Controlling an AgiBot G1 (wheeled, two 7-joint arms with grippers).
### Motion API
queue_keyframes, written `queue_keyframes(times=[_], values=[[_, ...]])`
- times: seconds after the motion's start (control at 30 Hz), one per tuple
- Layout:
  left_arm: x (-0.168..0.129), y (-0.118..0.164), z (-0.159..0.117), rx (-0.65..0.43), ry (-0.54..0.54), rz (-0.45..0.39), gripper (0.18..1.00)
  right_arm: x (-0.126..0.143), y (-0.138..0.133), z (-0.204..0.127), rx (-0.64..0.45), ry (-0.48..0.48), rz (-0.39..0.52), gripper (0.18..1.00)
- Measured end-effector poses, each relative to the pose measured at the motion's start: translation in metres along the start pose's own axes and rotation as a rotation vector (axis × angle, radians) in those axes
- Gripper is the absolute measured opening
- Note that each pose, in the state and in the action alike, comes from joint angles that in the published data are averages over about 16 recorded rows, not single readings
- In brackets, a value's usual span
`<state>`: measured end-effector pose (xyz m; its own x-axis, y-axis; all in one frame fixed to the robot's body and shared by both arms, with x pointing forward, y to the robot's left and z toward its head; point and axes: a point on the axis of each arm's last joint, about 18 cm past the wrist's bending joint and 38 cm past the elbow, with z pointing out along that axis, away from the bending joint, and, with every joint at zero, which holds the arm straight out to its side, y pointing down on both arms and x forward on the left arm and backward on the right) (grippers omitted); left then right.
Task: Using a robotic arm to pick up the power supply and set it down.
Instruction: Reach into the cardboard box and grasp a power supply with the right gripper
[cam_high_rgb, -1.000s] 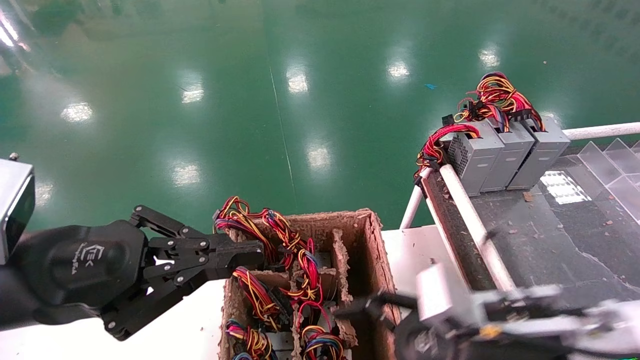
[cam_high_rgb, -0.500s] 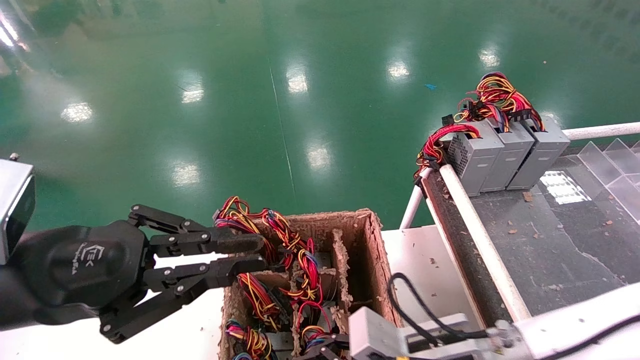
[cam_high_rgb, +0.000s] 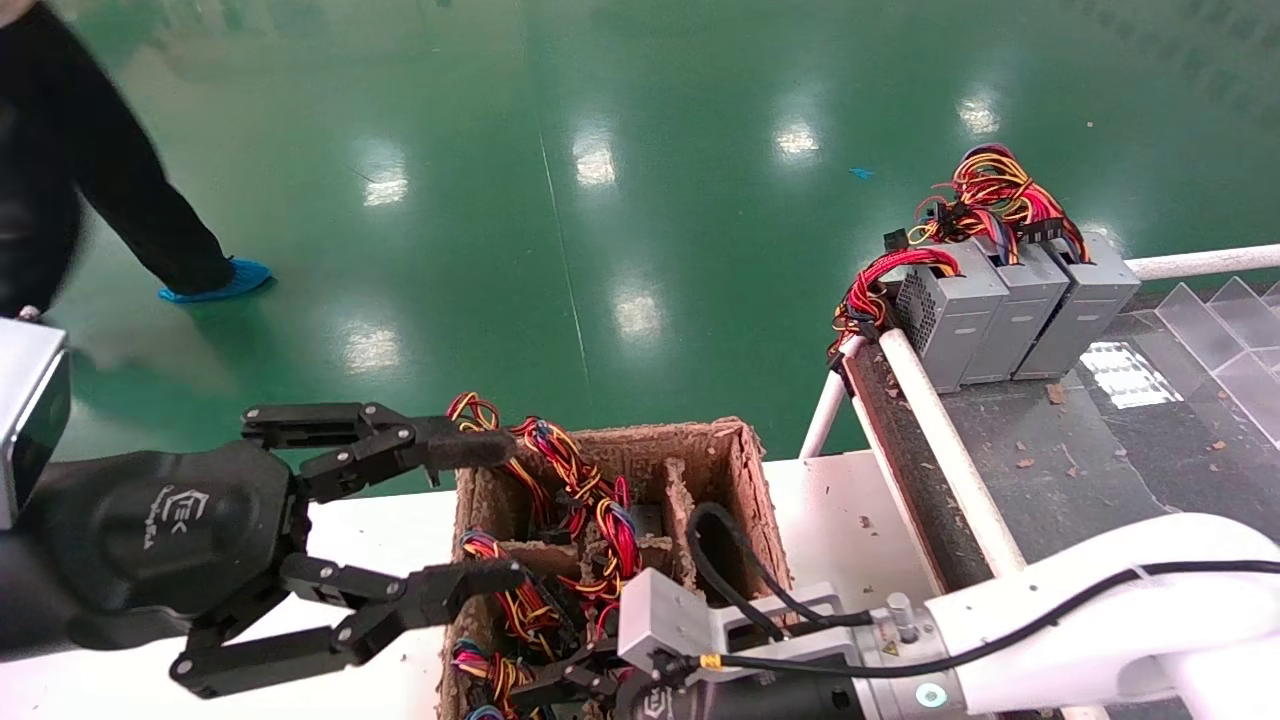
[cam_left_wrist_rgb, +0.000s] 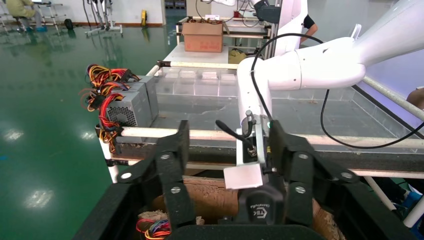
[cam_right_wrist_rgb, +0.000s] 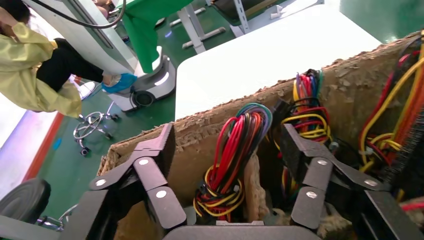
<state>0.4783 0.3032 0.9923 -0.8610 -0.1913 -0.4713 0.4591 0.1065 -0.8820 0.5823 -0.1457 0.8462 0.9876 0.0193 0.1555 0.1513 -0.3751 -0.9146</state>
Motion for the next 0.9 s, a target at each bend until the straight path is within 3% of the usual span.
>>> queue_keyframes(times=[0.53,0.9], values=[[0.000,0.000,0.000,0.000,0.000,0.000,0.851,0.002,0.000,0.015,-0.005,-0.015,-0.012,0.478],[0.000,0.000,0.000,0.000,0.000,0.000,0.968,-0.003,-0.006,0.002,0.054,-0.010,-0.030,0.291]])
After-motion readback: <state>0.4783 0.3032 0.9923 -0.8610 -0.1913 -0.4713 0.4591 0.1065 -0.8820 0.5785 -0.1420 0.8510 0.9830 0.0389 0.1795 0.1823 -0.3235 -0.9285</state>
